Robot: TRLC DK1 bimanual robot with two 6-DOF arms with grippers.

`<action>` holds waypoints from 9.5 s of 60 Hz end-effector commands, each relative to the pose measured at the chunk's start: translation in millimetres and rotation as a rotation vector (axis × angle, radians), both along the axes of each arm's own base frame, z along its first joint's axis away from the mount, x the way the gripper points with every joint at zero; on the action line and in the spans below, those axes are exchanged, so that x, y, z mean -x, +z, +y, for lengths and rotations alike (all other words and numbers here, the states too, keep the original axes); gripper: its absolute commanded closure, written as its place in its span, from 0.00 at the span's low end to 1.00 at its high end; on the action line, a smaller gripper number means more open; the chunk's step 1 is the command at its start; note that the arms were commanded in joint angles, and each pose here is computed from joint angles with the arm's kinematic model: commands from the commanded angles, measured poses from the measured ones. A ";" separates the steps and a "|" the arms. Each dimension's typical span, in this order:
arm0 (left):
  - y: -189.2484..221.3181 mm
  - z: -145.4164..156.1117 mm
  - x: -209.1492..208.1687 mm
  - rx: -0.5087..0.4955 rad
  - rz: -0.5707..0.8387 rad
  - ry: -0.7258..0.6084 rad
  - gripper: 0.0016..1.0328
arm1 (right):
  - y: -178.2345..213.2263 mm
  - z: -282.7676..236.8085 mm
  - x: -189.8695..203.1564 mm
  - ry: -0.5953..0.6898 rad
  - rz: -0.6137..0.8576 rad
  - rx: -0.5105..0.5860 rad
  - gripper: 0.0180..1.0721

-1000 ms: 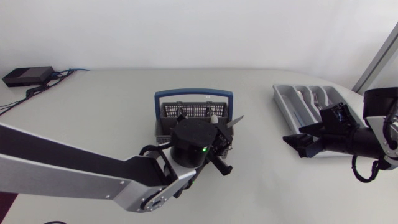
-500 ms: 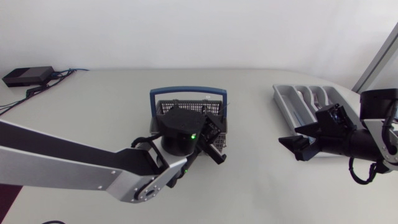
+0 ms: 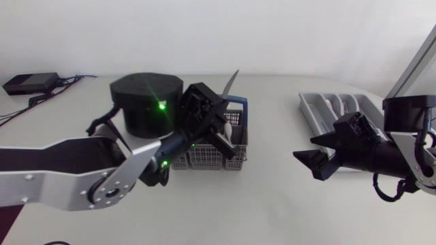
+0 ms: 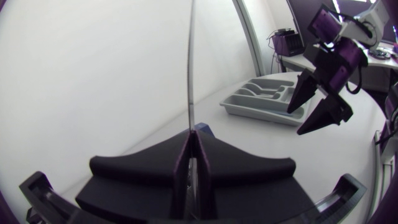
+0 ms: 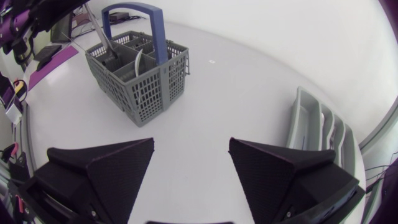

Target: Unload the cutlery basket into the drawer organizer.

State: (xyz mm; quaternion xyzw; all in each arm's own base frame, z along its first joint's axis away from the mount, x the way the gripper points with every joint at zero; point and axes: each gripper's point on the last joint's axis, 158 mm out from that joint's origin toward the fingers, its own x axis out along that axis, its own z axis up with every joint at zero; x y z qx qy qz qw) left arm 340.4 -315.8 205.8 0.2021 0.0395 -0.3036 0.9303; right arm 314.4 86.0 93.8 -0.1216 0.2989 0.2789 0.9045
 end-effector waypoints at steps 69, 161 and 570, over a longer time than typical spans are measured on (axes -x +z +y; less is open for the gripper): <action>63.5 -10.2 47.6 0.458 0.705 -0.545 0.97 | 91.1 156.5 66.6 0.481 0.247 -0.401 0.31; 53.6 -16.7 59.5 0.472 0.786 -0.598 0.89 | 77.0 187.1 85.8 0.567 0.294 -0.409 0.94; -64.9 103.5 16.9 -0.099 0.410 0.012 0.12 | -25.4 172.4 -87.2 -0.088 0.160 -0.043 0.72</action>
